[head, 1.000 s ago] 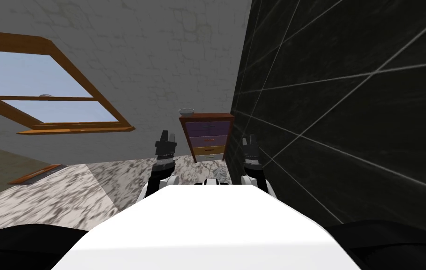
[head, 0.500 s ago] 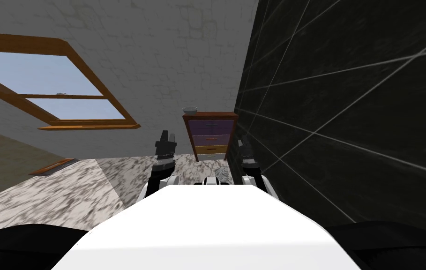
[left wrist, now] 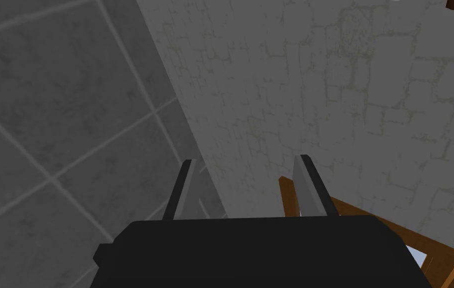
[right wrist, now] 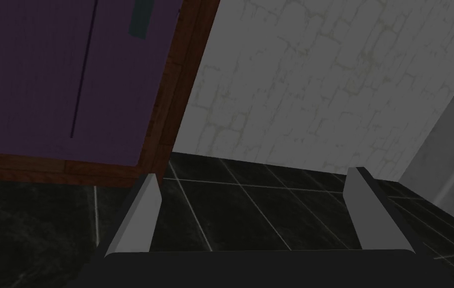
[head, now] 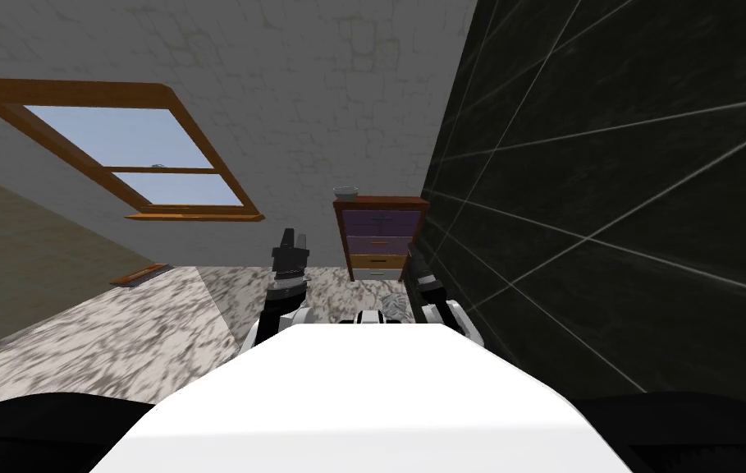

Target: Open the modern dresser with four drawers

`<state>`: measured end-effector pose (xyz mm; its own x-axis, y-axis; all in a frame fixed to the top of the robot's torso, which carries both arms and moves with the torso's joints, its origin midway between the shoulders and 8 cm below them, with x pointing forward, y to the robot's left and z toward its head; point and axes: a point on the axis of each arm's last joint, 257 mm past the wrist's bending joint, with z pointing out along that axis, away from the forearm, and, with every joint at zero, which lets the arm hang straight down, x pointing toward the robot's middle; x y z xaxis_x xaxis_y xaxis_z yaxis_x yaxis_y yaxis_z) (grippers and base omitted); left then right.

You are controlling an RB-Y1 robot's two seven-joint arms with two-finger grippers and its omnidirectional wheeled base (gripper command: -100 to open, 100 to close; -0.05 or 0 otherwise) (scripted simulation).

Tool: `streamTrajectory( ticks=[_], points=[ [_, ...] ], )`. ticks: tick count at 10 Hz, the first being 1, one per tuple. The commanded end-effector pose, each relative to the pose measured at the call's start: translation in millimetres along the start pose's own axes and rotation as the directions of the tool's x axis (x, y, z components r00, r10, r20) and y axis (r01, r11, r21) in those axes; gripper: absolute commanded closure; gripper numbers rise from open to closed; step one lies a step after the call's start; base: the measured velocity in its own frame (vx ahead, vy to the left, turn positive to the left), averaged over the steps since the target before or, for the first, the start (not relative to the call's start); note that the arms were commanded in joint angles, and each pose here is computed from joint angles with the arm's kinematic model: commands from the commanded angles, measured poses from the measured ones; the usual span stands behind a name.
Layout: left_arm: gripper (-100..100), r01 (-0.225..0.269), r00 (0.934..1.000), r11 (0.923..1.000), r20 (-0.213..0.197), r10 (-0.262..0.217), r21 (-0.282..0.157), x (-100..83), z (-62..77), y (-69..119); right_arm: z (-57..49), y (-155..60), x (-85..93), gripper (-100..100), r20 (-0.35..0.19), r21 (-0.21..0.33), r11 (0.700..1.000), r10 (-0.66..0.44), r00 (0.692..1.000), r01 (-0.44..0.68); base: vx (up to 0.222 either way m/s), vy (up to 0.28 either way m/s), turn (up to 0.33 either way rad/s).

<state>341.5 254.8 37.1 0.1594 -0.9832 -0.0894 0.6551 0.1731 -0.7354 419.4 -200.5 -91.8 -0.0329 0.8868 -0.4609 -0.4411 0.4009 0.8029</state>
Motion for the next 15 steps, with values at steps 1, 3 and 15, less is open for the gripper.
streamTrajectory(
  ticks=[1, 3, 15],
  points=[
    [0, 0.000, 1.0000, 1.0000, 0.000, 0.000, 0.000, 0.0, 0.0, 0.0, 6.0, -23.8, 12.9, -100, -0.061, 0.042, 0.995, -0.087, 0.994, 0.090, -0.001, 0.044, 0.085],
    [0, 0.000, 1.0000, 1.0000, 0.000, 0.000, 0.000, 0.0, 0.0, 0.0, 10.7, -50.7, 27.8, -100, -0.137, 0.081, 0.975, -0.196, 0.971, 0.208, -0.008, 0.070, 0.186],
    [0, 0.000, 1.0000, 1.0000, 0.000, 0.000, 0.000, 0.0, 0.0, 0.0, 19.5, -176.6, 28.3, -100, -0.444, 0.103, 0.640, -0.655, 0.611, 0.761, -0.006, 0.068, 0.126]
  ],
)
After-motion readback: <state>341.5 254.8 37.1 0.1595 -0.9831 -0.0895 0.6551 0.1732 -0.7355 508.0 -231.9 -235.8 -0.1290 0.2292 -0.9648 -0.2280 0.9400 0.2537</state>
